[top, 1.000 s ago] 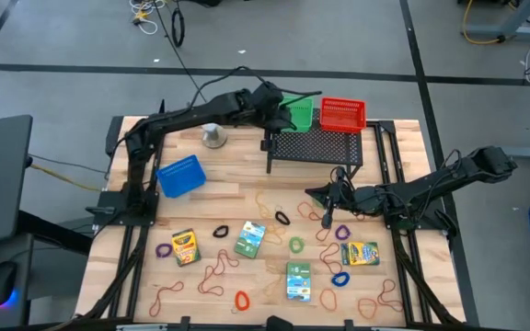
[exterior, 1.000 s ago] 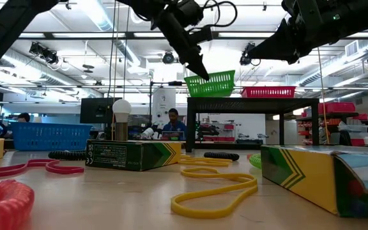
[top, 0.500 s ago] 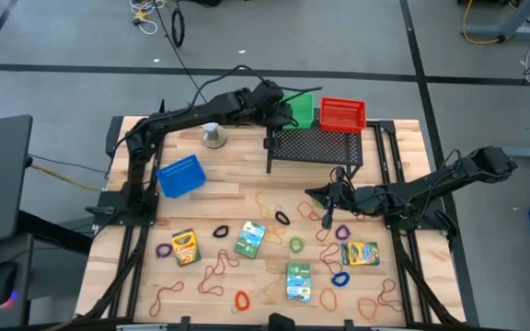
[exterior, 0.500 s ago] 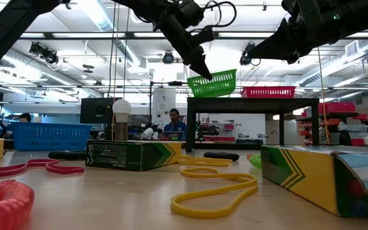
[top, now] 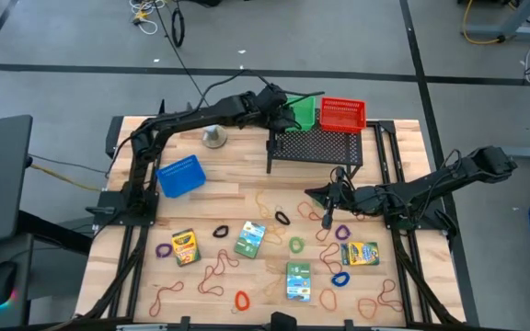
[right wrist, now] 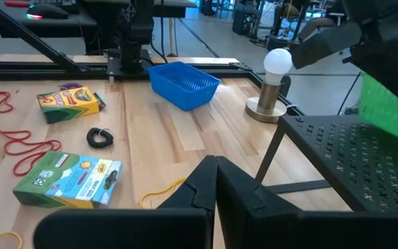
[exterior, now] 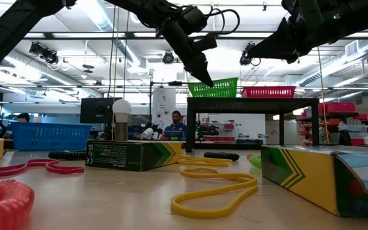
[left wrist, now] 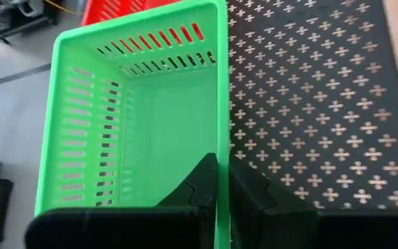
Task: Pick & Place Office Desk Supplies
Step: Put the green bin on the shelf
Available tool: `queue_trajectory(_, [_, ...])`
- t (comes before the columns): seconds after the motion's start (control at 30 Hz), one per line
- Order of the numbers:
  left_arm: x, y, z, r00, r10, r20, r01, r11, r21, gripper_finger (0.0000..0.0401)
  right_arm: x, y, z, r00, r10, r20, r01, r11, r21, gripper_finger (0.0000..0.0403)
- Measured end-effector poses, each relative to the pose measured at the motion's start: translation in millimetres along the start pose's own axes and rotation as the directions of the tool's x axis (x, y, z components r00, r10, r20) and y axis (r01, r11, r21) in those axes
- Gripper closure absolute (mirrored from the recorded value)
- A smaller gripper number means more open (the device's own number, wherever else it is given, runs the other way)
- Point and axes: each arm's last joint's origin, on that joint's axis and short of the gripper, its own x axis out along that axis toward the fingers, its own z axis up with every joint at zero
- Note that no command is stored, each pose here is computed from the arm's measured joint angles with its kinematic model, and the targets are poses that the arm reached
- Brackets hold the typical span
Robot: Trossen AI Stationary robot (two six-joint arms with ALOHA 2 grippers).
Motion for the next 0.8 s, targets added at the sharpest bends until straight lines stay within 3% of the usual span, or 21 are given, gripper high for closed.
queue_trajectory(0.43, [0.0,0.4,2.2,1.0,-0.005,0.028,0.005,1.0,-0.012,0.0352,0.0,0.0,0.0,1.0,0.0,0.0,0.0,1.0,0.0,0.0392])
queue_trajectory(0.7, [-0.4,-3.1,4.7,1.0,-0.003,0.031,0.003,1.0,0.014,0.0296,0.0,0.1,0.0,1.0,0.0,0.0,0.0,1.0,0.0,0.0392])
queue_trajectory(0.8, [-8.2,-5.6,9.8,0.998,0.065,0.004,-0.066,0.995,0.074,0.0278,0.0,0.1,0.0,1.0,0.004,0.0,-0.004,1.0,0.0,0.0392])
